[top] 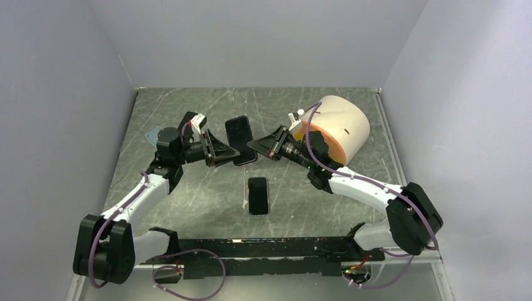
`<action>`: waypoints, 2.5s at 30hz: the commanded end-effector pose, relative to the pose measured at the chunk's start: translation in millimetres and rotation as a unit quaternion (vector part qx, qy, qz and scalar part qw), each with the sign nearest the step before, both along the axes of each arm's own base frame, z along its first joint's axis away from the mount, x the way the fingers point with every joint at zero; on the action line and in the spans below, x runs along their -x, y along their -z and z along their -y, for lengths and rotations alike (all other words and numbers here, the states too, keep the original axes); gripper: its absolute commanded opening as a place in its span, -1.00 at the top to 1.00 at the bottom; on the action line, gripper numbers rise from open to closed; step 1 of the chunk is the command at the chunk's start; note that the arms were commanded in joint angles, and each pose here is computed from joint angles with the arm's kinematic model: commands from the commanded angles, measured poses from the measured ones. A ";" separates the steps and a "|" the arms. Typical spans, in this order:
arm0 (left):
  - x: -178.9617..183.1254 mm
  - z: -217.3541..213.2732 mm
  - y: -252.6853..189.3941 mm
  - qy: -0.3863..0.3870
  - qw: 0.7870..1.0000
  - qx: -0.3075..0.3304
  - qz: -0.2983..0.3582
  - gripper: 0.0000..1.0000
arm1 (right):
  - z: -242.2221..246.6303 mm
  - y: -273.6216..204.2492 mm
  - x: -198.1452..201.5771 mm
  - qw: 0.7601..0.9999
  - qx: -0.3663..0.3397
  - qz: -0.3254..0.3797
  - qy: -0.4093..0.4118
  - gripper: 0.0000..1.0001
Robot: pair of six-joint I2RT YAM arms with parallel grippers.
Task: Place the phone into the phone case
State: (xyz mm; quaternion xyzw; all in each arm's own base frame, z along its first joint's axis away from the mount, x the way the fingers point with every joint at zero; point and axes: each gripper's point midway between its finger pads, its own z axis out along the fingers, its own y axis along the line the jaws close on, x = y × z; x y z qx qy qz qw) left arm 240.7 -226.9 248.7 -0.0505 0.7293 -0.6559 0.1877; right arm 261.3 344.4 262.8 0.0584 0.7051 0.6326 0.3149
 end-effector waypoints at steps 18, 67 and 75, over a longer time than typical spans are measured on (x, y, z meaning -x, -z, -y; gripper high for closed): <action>-14.2 1.8 -28.5 -0.022 0.998 0.029 0.057 -0.19 | -5.1 -65.1 33.2 0.989 -0.049 0.112 -0.086 1.00; -16.3 3.2 -16.0 -0.023 0.976 -0.116 0.180 0.86 | 1.6 -37.5 63.9 0.988 0.000 0.045 -0.146 0.97; -20.5 0.0 7.5 -0.027 0.979 -0.151 0.133 0.86 | 4.6 -24.3 55.9 0.991 0.049 0.029 -0.120 1.00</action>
